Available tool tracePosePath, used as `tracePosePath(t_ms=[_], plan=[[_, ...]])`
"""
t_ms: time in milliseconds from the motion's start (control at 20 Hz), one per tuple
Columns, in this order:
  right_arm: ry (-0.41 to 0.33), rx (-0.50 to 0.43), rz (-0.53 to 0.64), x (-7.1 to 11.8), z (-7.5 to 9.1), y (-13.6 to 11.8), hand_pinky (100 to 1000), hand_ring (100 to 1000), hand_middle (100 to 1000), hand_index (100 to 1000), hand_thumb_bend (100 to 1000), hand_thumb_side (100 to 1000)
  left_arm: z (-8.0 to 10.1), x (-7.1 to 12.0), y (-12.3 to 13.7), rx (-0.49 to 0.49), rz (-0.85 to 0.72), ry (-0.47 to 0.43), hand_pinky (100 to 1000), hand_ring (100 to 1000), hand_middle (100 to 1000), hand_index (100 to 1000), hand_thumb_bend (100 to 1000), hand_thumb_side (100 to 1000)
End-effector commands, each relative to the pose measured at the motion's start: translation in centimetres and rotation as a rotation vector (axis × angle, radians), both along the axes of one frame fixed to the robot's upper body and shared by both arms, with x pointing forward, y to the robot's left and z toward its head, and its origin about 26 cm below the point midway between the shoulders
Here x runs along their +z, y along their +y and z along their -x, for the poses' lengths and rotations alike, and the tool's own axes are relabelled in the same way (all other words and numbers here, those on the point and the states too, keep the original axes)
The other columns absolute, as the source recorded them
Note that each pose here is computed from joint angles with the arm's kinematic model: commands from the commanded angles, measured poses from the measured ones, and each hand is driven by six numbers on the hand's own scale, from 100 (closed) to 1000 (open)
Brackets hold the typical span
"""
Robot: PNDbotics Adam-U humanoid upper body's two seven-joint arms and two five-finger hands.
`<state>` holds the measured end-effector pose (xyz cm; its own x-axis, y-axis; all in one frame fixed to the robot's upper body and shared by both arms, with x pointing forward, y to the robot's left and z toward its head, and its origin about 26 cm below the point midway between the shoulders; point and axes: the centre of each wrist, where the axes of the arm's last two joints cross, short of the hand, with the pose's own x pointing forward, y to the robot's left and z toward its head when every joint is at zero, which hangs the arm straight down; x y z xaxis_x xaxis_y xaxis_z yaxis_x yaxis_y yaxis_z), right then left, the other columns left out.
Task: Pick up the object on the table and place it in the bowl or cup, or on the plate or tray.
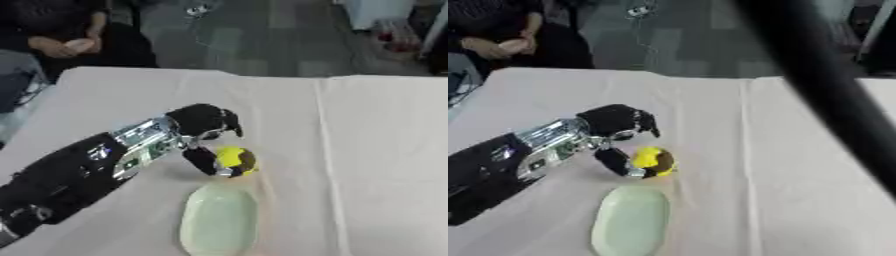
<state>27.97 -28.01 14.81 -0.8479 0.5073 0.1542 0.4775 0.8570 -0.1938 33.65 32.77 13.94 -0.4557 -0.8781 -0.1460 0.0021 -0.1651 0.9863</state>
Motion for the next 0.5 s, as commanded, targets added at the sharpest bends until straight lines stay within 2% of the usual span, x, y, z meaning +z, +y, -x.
tracePosePath(t_ms=[50,150,300,500], plan=[[-0.35,0.206,-0.181,1.12,-0.05,-0.46,375,331,296,446,521,651,-0.22,1.32,0.51,0.016,-0.028,-0.035,614,631,701,784,453,618],[-0.354,0.205,-0.184,1.3,-0.1,-0.61,376,331,296,447,525,652,-0.29,1.12,0.5,0.019,-0.034,-0.027,615,631,700,784,500,598],[-0.361,0.206,-0.19,1.59,-0.17,-0.8,376,331,297,448,511,658,-0.4,0.85,0.48,0.02,-0.039,-0.016,616,631,700,785,518,589],[-0.372,0.203,-0.2,1.96,-0.26,-1.11,377,331,297,449,537,656,-0.49,0.32,0.58,0.022,-0.051,0.002,617,632,700,786,531,574]])
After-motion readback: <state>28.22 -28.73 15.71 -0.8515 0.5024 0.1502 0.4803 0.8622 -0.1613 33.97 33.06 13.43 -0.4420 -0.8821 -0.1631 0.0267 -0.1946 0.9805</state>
